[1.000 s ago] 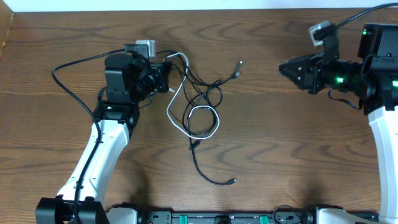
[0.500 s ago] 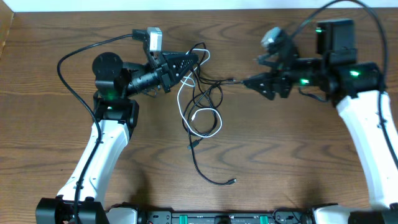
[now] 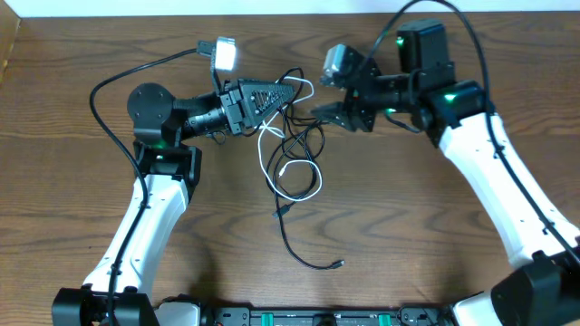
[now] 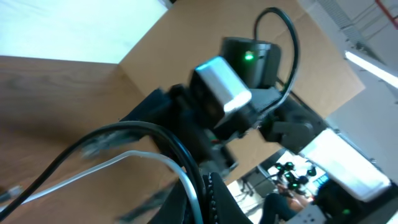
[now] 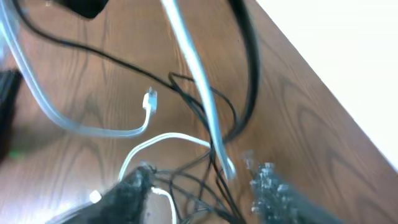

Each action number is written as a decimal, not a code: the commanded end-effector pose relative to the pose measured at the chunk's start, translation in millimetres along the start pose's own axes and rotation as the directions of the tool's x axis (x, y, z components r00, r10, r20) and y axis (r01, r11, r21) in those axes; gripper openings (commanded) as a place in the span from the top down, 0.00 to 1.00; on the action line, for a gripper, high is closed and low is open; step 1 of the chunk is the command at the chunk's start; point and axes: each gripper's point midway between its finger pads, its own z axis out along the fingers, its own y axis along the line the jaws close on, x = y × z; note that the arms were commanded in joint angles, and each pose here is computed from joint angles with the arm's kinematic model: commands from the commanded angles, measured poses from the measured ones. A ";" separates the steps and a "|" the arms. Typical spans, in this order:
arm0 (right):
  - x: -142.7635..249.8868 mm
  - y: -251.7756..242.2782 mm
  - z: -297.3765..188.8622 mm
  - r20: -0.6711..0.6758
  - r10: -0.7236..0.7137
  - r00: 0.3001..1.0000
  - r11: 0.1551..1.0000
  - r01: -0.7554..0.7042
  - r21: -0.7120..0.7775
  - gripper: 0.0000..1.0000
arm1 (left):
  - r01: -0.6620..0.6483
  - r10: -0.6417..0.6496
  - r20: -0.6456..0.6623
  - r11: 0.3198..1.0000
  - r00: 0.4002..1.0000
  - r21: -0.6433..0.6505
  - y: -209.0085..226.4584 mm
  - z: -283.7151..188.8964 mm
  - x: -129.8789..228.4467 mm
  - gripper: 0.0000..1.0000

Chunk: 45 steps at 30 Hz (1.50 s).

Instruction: Untangle cables

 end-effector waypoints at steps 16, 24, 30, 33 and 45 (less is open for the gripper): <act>7.0 -17.0 21.3 0.023 0.044 0.999 0.999 -0.044 -0.002 0.99 | 0.060 -0.060 -0.024 0.998 0.998 0.022 -7.0 -8.0 -1.6 0.69; 14.6 -60.8 -37.9 0.043 0.309 0.950 0.925 -0.311 0.217 0.99 | 0.012 -0.012 -0.020 1.000 1.000 -0.006 0.9 -31.1 -8.2 0.54; 3.3 -70.6 -93.6 0.125 0.367 0.922 0.870 -0.387 0.305 0.99 | -0.070 0.069 -0.023 0.997 0.997 -0.017 4.1 -42.0 -10.3 0.54; -2.5 -68.7 -116.3 0.148 0.357 0.922 0.858 -0.387 0.339 0.99 | -0.094 0.094 -0.017 0.995 0.995 -0.023 5.3 -44.8 -12.0 0.54; -27.9 -52.2 -171.6 0.212 0.311 0.927 0.805 -0.375 0.460 0.99 | -0.141 0.139 -0.038 0.989 0.990 -0.051 27.9 -46.1 -0.7 0.48</act>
